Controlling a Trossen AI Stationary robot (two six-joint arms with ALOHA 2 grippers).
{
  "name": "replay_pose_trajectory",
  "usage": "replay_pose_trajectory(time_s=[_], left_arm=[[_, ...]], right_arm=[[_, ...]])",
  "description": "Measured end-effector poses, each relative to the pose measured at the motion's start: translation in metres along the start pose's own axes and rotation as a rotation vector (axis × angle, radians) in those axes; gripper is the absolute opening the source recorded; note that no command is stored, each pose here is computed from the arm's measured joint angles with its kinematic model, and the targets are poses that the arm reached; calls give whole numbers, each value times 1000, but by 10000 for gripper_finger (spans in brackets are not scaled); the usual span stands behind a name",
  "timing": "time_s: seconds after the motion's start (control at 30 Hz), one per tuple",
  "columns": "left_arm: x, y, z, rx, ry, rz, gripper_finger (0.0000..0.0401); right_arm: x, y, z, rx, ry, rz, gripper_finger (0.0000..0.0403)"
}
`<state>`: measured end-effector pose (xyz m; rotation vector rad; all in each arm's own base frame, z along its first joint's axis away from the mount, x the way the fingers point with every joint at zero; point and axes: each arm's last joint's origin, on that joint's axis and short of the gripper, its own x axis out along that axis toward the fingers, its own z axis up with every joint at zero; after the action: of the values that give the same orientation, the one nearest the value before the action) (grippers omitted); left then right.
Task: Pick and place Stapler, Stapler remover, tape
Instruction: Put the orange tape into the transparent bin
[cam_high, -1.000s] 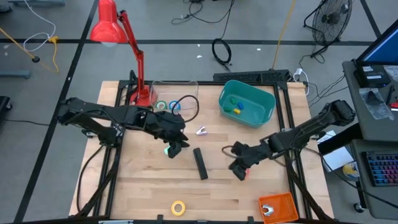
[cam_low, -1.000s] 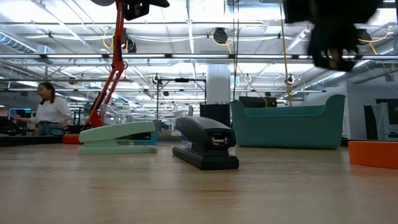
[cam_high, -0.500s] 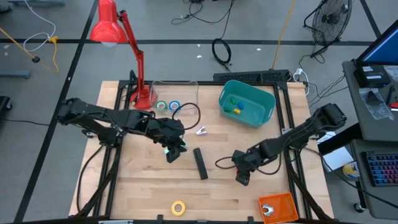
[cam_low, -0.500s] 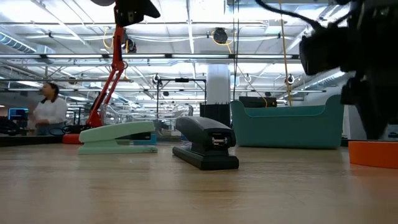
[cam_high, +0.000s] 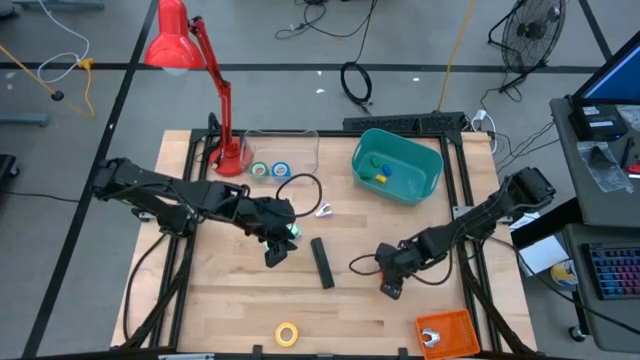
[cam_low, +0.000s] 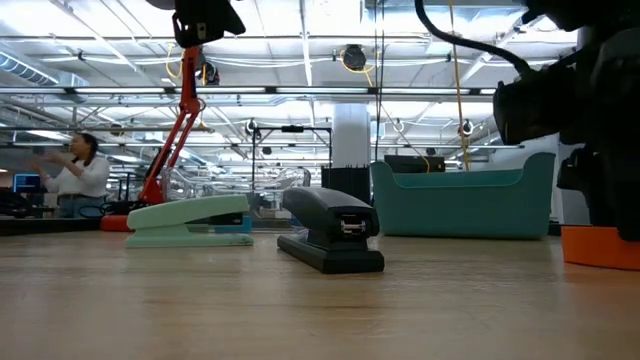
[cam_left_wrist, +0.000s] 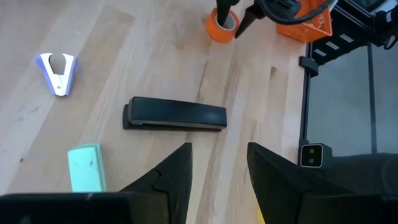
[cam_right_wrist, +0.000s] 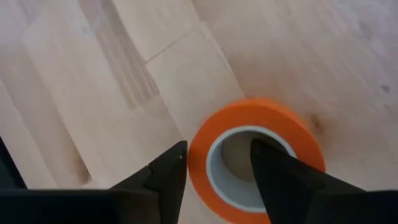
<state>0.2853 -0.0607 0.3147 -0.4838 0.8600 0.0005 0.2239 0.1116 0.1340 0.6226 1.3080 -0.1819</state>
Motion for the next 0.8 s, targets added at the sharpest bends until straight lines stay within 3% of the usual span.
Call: replay_pose_trajectory(time_s=[0.3, 0.47, 0.57, 0.8], left_arm=[[0, -2, -1, 5, 1, -1, 156], [0, -2, -1, 2, -9, 3, 156], [0, -2, 0, 3, -23, 7, 156], [0, -3, 2, -1, -57, 21, 156]], right_arm=[[16, -18, -10, 138, -24, 53, 117], [16, -17, -8, 195, -39, 82, 66], [14, -8, 2, 217, -107, 198, 40], [-1, 14, 32, 263, -380, 531, 31]])
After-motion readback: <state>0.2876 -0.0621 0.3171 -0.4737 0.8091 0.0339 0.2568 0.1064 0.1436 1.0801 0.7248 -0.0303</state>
